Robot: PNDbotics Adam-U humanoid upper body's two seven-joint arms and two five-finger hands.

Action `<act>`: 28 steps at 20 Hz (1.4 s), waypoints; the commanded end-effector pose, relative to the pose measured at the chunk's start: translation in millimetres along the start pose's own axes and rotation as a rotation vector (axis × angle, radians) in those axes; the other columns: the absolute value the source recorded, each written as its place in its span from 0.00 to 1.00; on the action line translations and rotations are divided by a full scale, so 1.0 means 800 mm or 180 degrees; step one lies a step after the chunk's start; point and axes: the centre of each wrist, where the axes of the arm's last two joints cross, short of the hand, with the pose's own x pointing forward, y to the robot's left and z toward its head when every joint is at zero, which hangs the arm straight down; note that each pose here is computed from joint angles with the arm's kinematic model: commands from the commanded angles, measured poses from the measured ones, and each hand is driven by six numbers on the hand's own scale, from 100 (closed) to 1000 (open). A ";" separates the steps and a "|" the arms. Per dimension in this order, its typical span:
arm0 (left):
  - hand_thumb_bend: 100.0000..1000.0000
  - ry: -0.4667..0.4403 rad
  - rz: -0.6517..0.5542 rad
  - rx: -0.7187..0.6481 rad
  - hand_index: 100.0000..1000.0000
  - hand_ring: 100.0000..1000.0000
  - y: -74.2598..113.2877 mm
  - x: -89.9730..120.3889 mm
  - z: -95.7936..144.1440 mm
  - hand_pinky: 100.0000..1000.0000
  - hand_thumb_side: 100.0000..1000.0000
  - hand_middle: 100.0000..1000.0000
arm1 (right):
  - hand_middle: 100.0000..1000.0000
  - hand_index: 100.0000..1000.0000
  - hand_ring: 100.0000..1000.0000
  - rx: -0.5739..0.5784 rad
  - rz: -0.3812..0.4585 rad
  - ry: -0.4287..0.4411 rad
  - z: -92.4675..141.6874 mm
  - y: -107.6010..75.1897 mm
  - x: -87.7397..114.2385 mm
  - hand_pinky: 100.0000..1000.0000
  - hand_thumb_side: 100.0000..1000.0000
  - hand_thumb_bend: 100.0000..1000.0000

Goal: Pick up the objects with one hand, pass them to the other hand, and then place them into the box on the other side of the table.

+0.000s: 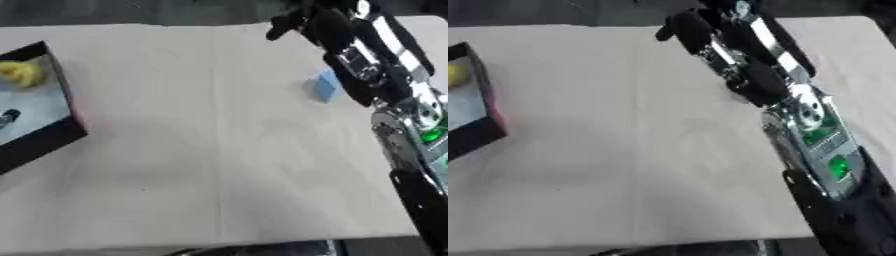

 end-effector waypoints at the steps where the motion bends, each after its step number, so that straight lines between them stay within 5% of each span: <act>1: 0.25 -0.0091 0.0297 0.0487 0.92 0.80 0.047 0.000 -0.005 0.77 0.24 0.81 | 0.78 0.88 0.60 0.0035 0.0179 -0.0037 0.002 -0.010 0.009 0.86 0.58 0.27; 3: 0.02 -0.0413 0.0817 0.0841 0.86 0.79 0.072 0.025 -0.001 0.85 0.15 0.75 | 0.78 0.87 0.60 0.0025 0.0358 -0.0009 0.007 -0.021 0.005 0.86 0.57 0.27; 7: 0.00 -0.1413 0.1910 0.1427 0.82 0.76 0.125 0.076 0.023 0.87 0.10 0.68 | 0.79 0.87 0.63 0.0143 0.1034 0.0080 0.029 -0.062 -0.010 0.87 0.55 0.29; 12: 0.00 -0.2273 0.2602 0.1779 0.81 0.74 0.172 0.122 0.056 0.85 0.05 0.65 | 0.83 0.90 0.69 0.0352 0.1771 0.0451 0.067 -0.133 -0.043 0.90 0.52 0.34; 21: 0.00 -0.3127 0.3291 0.1679 0.79 0.74 0.174 0.180 0.065 0.91 0.22 0.62 | 0.89 0.94 0.79 0.1024 0.2525 0.1150 0.110 -0.216 -0.097 0.94 0.50 0.42; 28: 0.00 -0.3476 0.3432 0.1506 0.79 0.74 0.169 0.206 0.069 0.92 0.29 0.61 | 0.86 0.92 0.75 0.0418 0.2574 0.1727 0.129 -0.238 -0.141 0.94 0.51 0.44</act>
